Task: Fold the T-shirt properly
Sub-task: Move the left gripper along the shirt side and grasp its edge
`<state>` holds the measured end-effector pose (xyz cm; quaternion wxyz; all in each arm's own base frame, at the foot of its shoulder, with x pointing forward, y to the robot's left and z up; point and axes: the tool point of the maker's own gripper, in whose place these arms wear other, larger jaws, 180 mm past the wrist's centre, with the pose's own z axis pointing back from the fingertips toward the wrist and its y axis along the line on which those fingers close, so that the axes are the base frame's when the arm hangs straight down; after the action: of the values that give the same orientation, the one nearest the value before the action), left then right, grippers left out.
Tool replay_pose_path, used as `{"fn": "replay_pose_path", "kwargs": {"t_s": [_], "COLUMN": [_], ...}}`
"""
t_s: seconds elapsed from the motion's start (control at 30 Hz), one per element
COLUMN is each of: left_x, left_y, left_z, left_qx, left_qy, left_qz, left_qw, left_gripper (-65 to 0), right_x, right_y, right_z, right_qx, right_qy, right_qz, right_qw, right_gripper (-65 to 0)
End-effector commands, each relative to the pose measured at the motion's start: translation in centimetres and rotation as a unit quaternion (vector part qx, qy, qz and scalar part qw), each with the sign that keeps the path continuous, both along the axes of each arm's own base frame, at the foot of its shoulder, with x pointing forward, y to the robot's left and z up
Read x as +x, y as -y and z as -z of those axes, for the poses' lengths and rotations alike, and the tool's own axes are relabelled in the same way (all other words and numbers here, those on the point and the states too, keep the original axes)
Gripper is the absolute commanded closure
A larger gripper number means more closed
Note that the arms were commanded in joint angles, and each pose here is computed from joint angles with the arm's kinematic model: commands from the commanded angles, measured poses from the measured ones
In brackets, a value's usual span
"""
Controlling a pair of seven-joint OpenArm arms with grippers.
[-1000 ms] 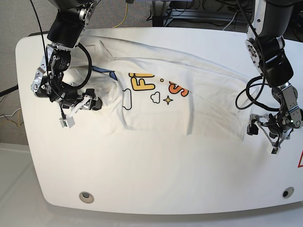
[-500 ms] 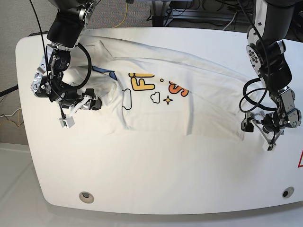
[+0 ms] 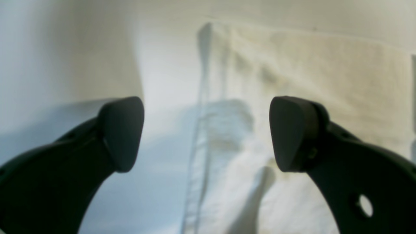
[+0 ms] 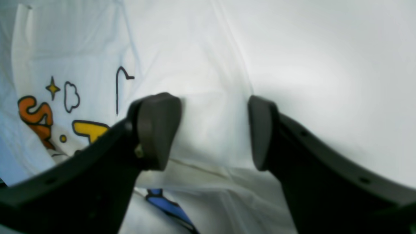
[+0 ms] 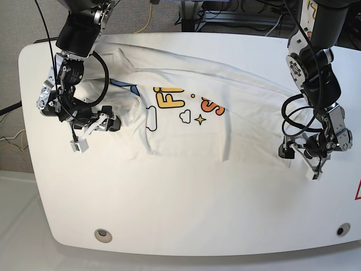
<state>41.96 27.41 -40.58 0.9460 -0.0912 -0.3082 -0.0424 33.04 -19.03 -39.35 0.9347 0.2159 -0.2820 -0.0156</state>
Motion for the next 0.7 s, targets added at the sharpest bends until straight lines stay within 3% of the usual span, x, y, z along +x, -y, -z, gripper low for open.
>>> {"fn": "replay_pose_path", "kwargs": {"t_s": [0.0, 0.67], "left_x": [1.1, -0.6], "left_y": [0.0, 3.6], "left_z": [-1.0, 1.9], "left_qx": [-0.01, -0.064], "left_qy": [0.016, -0.005], "left_qz": [-0.003, 0.003], "left_qw": [1.0, 0.998], "left_gripper": [-57.7, -57.7], "right_x": [1.2, 1.0], "right_y": [0.5, 1.1], "right_z": [-1.4, -1.4], "right_qx": [-0.001, -0.008], "right_qy": [0.026, 0.025], "right_qz": [0.003, 0.004], "right_qw": [0.9996, 0.9996], "right_gripper": [-35.4, -35.4]}}
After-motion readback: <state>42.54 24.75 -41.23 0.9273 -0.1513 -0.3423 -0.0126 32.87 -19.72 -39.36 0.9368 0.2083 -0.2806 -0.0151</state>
